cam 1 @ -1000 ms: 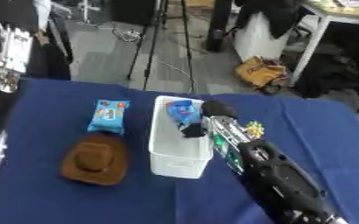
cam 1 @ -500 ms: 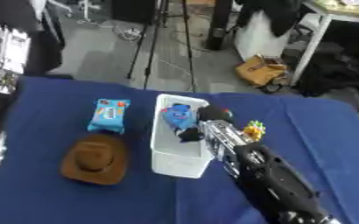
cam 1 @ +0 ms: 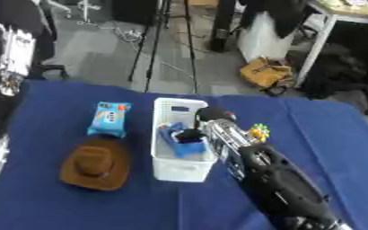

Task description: Pick up objects on the table and place them in the box.

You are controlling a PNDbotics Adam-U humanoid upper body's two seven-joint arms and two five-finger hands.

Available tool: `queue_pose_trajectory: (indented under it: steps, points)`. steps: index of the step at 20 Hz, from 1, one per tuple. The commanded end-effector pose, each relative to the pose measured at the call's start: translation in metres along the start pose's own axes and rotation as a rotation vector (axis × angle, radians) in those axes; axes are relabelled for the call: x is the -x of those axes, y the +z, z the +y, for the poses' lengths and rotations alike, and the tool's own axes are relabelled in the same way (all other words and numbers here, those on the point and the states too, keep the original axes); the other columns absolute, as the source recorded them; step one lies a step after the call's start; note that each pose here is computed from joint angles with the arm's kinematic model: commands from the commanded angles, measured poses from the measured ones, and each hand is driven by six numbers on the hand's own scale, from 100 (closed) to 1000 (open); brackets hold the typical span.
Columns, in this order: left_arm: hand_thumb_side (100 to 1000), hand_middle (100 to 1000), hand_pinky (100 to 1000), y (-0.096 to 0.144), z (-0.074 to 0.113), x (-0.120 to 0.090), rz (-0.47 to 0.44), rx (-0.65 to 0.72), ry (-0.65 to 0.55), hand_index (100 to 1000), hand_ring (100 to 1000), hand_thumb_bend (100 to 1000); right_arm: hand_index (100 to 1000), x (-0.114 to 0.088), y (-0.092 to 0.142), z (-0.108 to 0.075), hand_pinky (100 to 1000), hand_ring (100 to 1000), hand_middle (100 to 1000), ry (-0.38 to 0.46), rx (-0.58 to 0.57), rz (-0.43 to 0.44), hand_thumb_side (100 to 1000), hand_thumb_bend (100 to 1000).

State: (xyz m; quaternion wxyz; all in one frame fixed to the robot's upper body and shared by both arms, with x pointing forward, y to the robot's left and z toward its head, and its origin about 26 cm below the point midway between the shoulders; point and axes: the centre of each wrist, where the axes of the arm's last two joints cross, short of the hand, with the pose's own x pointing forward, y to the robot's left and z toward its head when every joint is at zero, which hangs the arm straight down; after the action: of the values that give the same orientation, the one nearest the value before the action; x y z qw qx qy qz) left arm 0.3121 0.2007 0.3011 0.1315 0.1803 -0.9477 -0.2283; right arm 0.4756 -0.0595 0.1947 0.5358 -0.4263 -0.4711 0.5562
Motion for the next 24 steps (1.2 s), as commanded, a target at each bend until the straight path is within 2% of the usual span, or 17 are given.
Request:
queue_pose_trajectory:
  steps: [1,11,15,17,19,20,21,22,24]
  points:
    - [971,913,1000,-0.006,0.004,-0.005,-0.029,-0.006,-0.002,1000,1000,100,829,-0.004,0.007,-0.024,878,943,500,0.0,0.045,-0.023,861,673]
    - [969,914,1000,-0.006,0.004,-0.005,-0.026,-0.008,-0.004,1000,1000,100,802,-0.011,0.023,-0.05,872,938,463,-0.054,0.116,-0.053,846,676]
    - [969,916,1000,-0.006,0.005,-0.005,-0.026,-0.013,-0.01,1000,1000,100,797,-0.01,0.039,-0.073,872,936,437,-0.108,0.19,-0.088,866,703]
    - [970,920,1000,-0.006,0.006,-0.005,-0.026,-0.019,-0.014,1000,1000,100,794,-0.007,0.051,-0.088,873,936,421,-0.153,0.237,-0.117,886,705]
    - [972,926,1000,-0.007,0.007,-0.005,-0.028,-0.03,-0.018,1000,1000,100,791,0.0,0.071,-0.11,873,933,395,-0.23,0.326,-0.167,950,667]
    - [972,926,1000,-0.007,0.008,-0.005,-0.028,-0.036,-0.02,1000,1000,100,791,0.006,0.082,-0.119,873,933,395,-0.274,0.372,-0.192,950,667]
    - [975,934,1000,-0.008,0.008,-0.005,-0.028,-0.042,-0.022,1000,1000,100,791,0.011,0.092,-0.126,873,926,381,-0.31,0.409,-0.21,1000,569]
    - [975,934,1000,-0.008,0.009,-0.005,-0.029,-0.05,-0.024,1000,1000,100,791,0.018,0.103,-0.134,873,926,381,-0.351,0.463,-0.231,1000,569]
    - [975,934,1000,-0.009,0.009,-0.005,-0.03,-0.058,-0.026,1000,1000,100,791,0.024,0.114,-0.14,873,926,381,-0.403,0.51,-0.254,1000,569]
